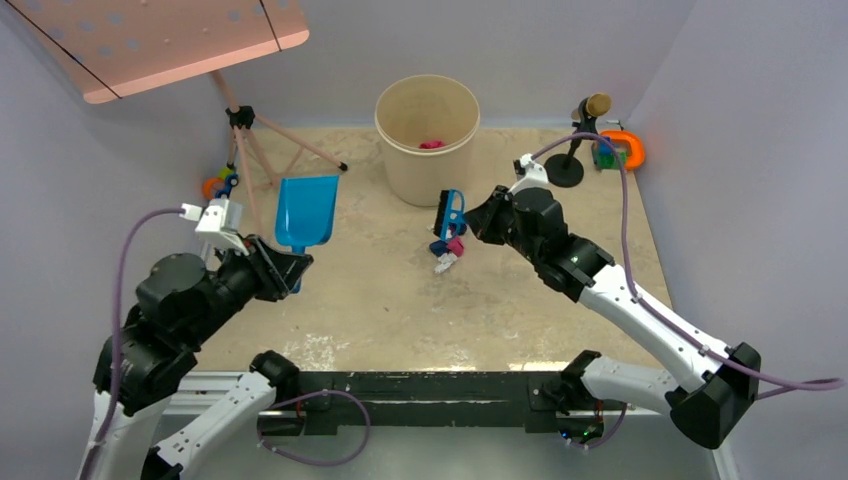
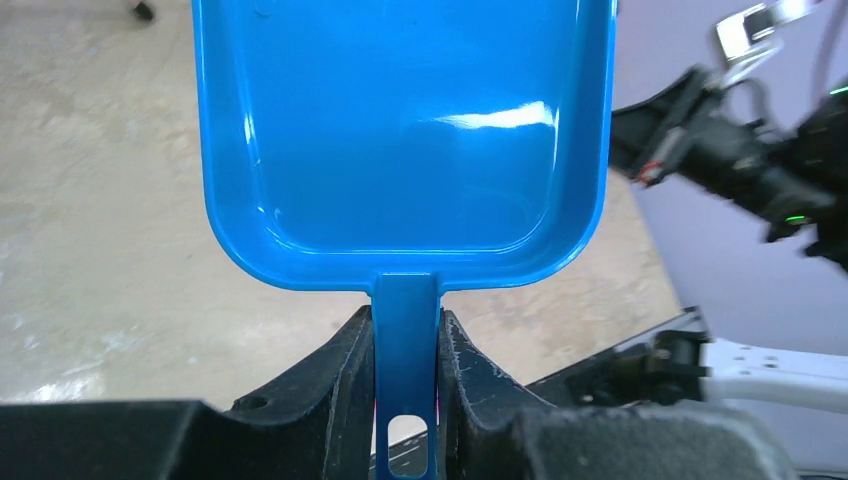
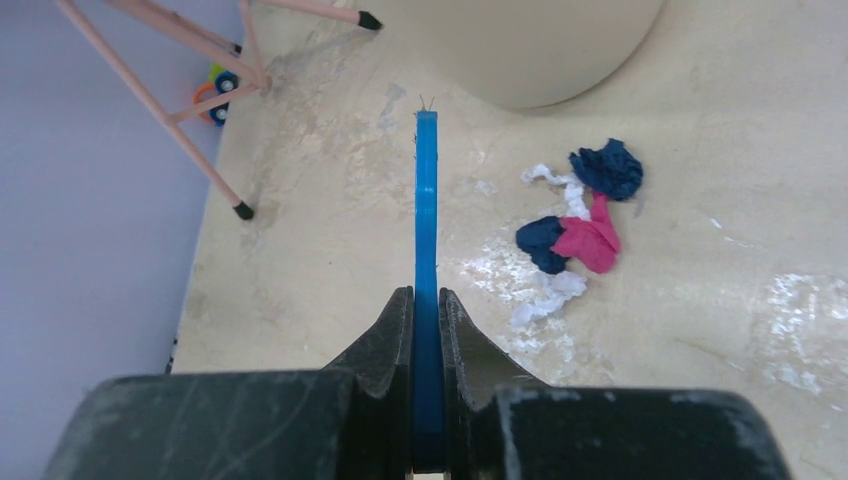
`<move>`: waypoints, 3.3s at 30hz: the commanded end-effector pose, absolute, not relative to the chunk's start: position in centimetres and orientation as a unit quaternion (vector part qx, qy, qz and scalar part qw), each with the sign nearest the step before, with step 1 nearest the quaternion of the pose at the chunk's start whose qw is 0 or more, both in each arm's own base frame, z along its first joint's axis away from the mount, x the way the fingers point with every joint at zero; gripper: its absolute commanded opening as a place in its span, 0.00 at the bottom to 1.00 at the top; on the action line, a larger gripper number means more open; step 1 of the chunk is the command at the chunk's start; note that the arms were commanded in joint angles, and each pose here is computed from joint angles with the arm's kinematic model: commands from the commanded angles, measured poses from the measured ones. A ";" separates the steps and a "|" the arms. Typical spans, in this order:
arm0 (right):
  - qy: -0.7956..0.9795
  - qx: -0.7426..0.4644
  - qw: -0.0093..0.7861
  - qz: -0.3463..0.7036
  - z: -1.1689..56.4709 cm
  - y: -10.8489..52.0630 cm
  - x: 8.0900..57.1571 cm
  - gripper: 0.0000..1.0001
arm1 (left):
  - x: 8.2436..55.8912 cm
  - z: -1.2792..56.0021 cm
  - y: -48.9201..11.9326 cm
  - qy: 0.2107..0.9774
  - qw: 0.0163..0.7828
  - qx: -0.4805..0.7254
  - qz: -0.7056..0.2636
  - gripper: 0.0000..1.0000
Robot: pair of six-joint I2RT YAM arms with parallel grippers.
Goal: Sweep away the paper scraps from the table
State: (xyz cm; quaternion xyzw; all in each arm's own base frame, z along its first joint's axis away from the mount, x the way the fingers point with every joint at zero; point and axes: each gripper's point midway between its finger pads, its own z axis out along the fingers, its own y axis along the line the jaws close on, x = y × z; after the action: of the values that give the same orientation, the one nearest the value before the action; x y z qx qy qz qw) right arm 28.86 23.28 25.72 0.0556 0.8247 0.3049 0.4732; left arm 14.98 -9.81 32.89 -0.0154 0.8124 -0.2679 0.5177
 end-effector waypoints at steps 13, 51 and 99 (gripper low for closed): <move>0.802 0.125 0.521 0.264 28.9 18.3 27.8 0.00 | 9.5 43.8 -12.1 0.714 0.531 -0.007 -0.457 0.00; 0.798 0.326 0.367 0.349 16.2 28.5 37.5 0.00 | 20.0 22.9 -15.6 0.864 0.418 0.016 -0.280 0.00; 0.863 -0.382 0.305 -0.125 12.2 20.9 40.3 0.00 | 18.4 10.2 -22.0 0.915 0.276 0.257 -0.145 0.00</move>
State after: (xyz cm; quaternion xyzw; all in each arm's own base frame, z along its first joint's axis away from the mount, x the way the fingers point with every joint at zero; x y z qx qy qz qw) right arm 40.09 18.30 10.62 -0.3112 0.8930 -0.1474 0.2898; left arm 17.03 -19.97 8.96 0.2242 0.9322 -0.1281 0.2538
